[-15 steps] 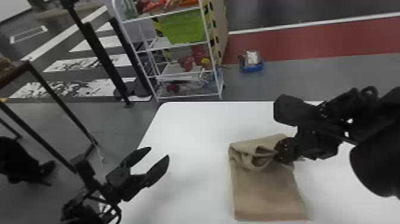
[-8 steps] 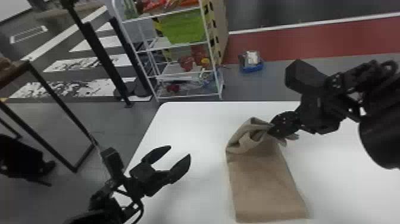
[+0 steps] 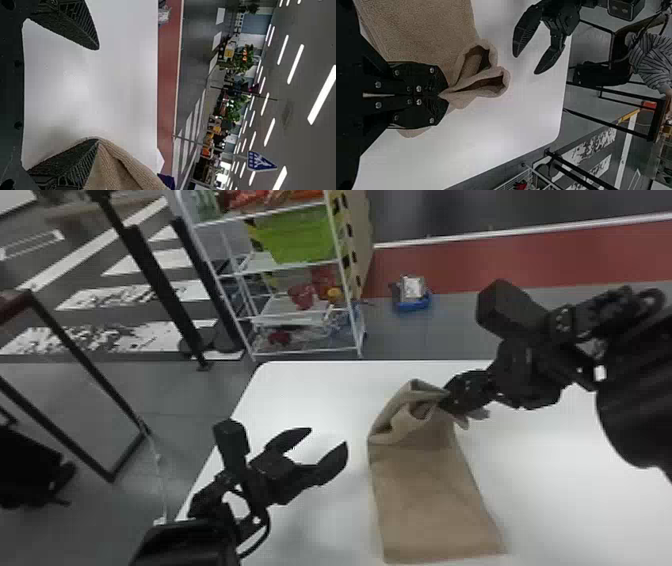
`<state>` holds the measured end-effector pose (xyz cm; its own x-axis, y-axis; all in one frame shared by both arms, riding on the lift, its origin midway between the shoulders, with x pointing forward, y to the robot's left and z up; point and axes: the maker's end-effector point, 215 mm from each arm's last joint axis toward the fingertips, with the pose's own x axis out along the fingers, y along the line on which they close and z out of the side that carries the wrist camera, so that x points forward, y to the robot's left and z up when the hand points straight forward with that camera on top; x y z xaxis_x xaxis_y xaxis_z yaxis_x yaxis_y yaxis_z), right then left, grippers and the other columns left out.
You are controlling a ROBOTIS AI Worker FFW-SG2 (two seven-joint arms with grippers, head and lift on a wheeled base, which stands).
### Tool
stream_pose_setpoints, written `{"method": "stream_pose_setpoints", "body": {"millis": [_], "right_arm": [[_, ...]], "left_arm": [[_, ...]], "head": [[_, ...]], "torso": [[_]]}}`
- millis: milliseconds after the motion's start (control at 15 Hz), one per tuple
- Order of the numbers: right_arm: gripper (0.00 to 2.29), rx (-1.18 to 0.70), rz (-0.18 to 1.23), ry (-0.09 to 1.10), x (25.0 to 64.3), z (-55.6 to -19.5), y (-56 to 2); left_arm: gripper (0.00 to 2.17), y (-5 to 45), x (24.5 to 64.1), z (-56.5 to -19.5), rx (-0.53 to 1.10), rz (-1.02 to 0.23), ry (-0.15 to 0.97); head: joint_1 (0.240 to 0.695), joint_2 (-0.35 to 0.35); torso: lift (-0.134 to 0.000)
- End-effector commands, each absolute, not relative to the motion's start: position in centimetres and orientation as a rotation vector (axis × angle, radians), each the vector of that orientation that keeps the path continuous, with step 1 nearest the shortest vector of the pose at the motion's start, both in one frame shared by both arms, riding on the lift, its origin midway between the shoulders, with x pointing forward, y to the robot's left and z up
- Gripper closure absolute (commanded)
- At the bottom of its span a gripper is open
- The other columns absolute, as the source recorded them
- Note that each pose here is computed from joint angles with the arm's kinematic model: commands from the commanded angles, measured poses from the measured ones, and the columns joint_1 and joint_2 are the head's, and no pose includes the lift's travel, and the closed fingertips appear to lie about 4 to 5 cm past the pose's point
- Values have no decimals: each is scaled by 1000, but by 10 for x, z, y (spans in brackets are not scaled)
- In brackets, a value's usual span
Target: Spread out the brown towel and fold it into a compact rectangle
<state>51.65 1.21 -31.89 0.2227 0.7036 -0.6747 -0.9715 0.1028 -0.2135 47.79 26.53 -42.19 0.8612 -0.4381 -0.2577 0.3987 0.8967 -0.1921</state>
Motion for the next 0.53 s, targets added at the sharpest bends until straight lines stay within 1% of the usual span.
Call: {"method": "stream_pose_setpoints", "body": {"millis": [0,67,267,467], "right_arm": [[1656,-709,1310,460,514,-317,13],[1656,-710,1308,459,515,-316,13],[1656,-711,1305,456,516,-314,12],[1656,-704,1304,445,518,-309,15]], "left_arm": [[49,254,470,-432,-149,-478,336],[49,247,460,-438,-169,-507,367],[49,235,436,-434,-195,-558,382],[49,219,437,-432,-187,-568,372]], "head": [[695,302],[695,299],[695,286],[695,280]], "torso": [[-124],[-124],[-124],[-124]]}}
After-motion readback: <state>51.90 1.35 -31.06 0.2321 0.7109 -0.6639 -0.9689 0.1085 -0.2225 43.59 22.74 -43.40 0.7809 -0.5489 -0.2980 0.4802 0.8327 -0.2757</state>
